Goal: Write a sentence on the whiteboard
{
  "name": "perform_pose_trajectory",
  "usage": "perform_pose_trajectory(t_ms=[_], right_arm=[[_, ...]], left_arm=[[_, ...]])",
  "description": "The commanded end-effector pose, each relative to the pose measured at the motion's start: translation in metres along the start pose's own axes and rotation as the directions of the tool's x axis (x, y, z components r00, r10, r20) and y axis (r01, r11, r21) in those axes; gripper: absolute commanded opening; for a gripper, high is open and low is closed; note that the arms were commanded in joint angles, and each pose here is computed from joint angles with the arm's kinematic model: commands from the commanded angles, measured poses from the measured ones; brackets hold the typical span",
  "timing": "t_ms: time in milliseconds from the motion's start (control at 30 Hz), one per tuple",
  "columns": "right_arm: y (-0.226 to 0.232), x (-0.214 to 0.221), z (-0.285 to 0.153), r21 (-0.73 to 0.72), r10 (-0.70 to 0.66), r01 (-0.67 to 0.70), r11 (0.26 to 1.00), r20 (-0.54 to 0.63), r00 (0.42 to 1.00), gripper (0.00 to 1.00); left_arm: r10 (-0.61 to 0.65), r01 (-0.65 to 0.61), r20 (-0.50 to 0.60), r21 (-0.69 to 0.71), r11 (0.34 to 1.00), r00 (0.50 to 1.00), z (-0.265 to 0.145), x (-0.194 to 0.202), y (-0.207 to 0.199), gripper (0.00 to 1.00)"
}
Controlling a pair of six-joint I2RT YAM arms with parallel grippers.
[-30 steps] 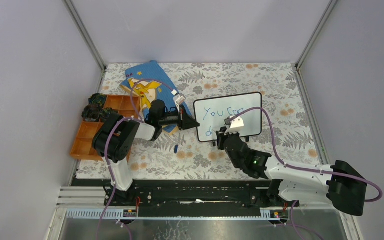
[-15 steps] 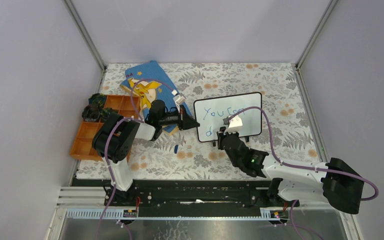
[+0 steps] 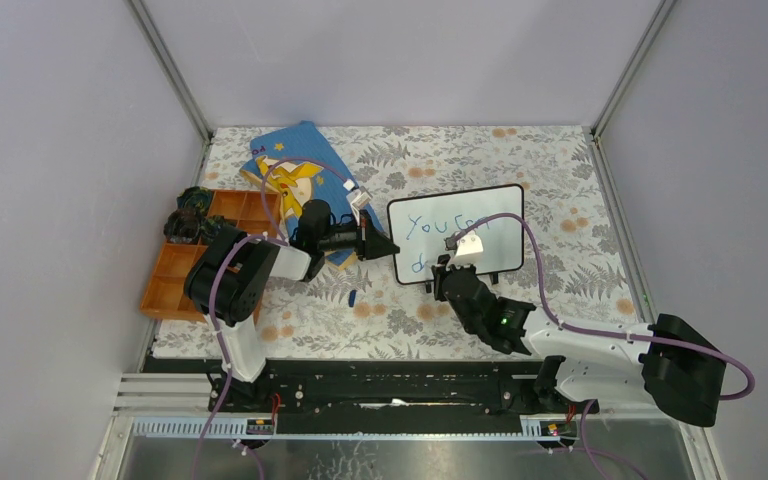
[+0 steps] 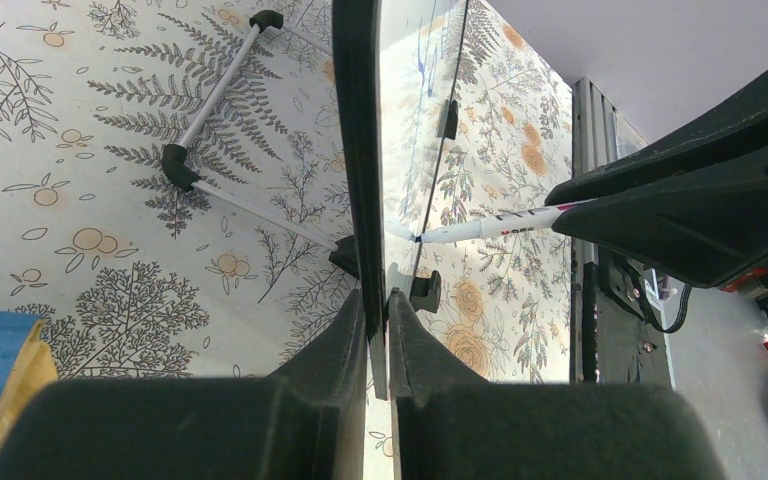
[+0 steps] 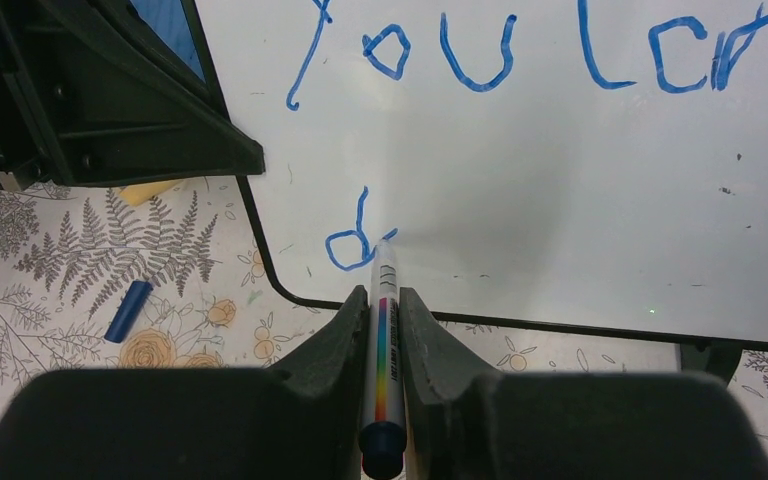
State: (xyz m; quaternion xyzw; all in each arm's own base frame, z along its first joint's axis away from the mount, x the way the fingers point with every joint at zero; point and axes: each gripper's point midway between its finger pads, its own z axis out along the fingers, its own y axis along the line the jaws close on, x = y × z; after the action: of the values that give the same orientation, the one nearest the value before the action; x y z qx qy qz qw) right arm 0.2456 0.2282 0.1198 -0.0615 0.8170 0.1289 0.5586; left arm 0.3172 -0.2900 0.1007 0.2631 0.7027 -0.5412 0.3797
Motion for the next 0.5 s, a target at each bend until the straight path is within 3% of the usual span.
perform_pose_trajectory(t_ms=[0,467], right_arm=[[-0.002,-0.002,0.0,0.011,0.021,-0.021,1.0,-0.002,1.0,0.0],[-0.017,-0.002,-0.003,0.067,0.008,-0.008,0.998,0.004,1.0,0.0]], left_arm=[[-0.034,0.031,-0.076,-0.033,0.999,0.997,0.003,0.028,0.005,0.0],[-0.033,0.031,-0.078,-0.034,0.999,0.996,0.003,0.029,0.005,0.0]])
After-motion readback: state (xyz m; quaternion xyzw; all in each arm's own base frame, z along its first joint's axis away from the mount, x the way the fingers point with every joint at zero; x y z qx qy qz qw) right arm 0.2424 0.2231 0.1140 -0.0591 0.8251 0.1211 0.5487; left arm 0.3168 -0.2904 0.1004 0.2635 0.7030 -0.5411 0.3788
